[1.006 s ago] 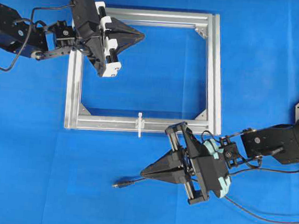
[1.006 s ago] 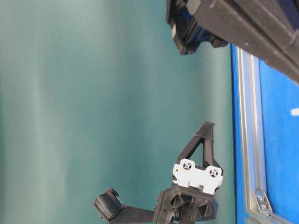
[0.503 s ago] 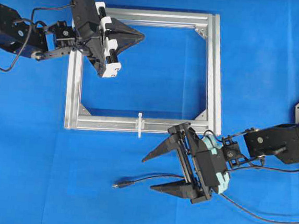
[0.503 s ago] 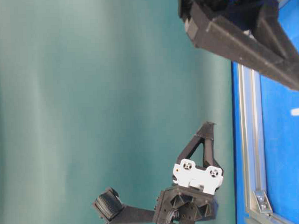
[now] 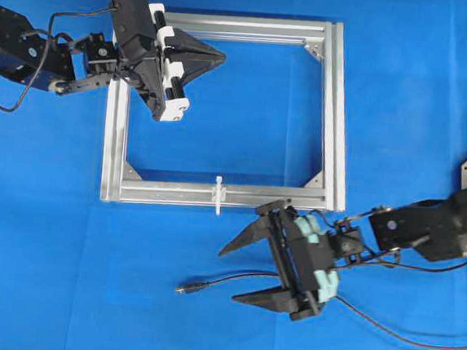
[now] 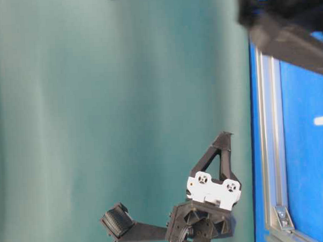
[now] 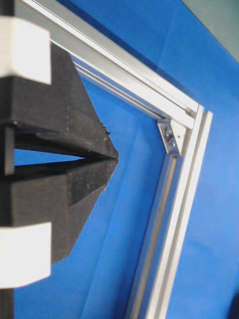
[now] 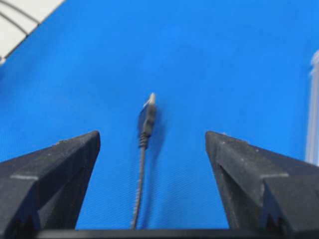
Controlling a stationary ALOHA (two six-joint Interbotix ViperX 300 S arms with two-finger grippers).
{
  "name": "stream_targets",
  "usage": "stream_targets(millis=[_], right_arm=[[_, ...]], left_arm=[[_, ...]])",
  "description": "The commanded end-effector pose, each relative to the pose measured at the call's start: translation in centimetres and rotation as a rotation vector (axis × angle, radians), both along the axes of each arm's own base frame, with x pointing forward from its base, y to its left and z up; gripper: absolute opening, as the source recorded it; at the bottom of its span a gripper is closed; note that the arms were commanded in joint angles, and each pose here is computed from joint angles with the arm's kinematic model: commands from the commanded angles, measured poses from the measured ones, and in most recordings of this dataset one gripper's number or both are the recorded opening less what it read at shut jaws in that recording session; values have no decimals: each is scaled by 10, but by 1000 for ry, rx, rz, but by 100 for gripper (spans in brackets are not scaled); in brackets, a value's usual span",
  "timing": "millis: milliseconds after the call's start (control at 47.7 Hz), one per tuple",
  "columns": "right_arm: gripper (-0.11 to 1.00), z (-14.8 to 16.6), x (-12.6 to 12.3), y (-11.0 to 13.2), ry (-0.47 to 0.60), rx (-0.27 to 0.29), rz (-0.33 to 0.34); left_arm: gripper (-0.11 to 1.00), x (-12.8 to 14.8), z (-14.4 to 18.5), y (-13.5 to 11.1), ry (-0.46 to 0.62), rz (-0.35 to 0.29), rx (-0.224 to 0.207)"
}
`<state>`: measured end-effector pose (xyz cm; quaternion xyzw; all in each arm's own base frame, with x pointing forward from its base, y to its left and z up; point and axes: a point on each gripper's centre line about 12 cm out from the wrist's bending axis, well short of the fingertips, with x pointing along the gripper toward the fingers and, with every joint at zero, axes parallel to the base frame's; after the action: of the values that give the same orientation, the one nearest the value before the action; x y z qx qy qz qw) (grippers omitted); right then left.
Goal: Insert the wire through the string loop located in the center.
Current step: 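Lower the right gripper and close it on the cable near the plug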
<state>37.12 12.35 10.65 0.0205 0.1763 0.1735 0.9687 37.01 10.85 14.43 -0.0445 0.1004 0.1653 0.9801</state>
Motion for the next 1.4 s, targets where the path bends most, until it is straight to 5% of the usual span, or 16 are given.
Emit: stream_targets(millis=[0,210,712,817,1069,1383], right_arm=[[78,0,9,7,-14,23,0],[78,-31,16,6,56,37,-47],[74,-35,14,4,70,39,-58],[63,-34,15,4,66,39,-59],[2,-34,14,5,67,32,-55],[-3,-30,16,4,62,39,-58]], left_arm=[[0,2,14,0,-41,-3,12],[0,2,14,0,-41,-4,12],[0,2,14,0,-39,-2,10],[0,2,14,0,-37,-4,12],[0,2,14,0,-34,-3,9],[0,1,12,-1,-27,-4,7]])
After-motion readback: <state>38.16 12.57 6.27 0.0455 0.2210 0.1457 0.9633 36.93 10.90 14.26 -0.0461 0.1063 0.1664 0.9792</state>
